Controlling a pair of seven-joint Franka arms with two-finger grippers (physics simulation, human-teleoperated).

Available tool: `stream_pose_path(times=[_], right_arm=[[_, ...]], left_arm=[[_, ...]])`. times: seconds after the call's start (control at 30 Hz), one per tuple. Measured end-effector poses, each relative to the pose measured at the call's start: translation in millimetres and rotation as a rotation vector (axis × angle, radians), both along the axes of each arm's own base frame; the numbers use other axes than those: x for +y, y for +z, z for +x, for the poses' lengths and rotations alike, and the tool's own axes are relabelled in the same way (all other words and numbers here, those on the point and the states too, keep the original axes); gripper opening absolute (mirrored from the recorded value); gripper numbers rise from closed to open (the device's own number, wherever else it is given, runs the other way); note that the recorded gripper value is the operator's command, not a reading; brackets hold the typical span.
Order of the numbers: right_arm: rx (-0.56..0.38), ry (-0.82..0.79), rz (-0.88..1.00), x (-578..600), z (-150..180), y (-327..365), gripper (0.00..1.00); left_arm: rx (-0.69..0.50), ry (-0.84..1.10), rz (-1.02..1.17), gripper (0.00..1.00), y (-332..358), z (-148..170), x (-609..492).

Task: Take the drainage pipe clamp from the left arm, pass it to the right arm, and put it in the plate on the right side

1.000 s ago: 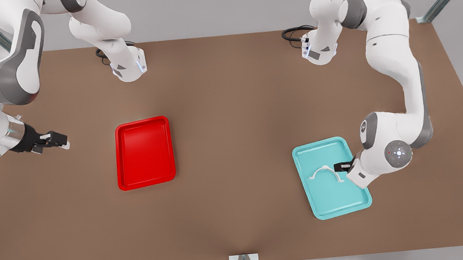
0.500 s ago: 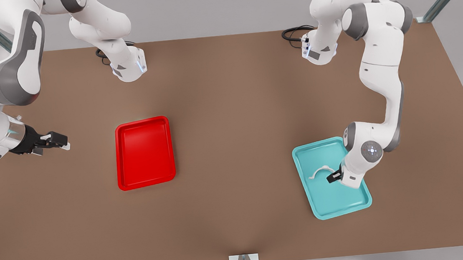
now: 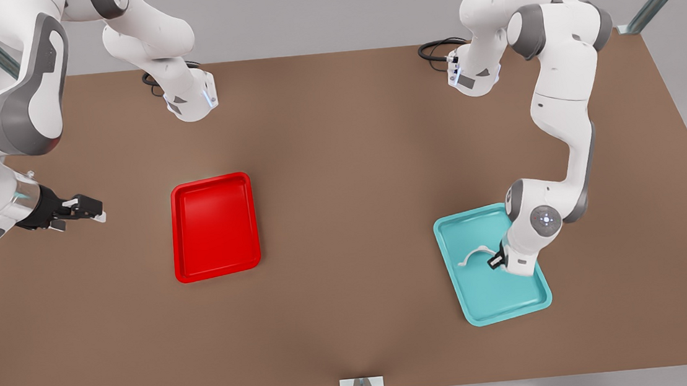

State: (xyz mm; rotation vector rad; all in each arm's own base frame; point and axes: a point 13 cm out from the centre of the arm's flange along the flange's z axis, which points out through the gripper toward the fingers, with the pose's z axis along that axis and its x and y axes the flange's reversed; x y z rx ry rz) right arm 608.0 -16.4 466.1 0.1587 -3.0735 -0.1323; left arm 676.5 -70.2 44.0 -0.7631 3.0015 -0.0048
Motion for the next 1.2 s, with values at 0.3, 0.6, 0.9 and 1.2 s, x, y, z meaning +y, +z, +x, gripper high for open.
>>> stream_pose_path(times=[0.3, 0.6, 0.9, 1.2], right_arm=[[0.000, 0.001, 0.000, -2, 0, 0, 1.00], [0.000, 0.005, 0.000, -1, 0, 0, 1.00], [0.000, 0.005, 0.001, -2, 0, 0, 1.00], [0.002, 0.101, 0.026, 90, 7, -10, 1.00]], left_arm=[[0.006, 0.034, 0.000, 0.40, -2, -3, -1], [0.008, 0.057, 0.001, 0.21, -4, -3, -1], [-0.053, 0.106, -0.029, 0.21, 60, 40, -12], [0.070, 0.059, -0.220, 0.21, 145, -11, -287]])
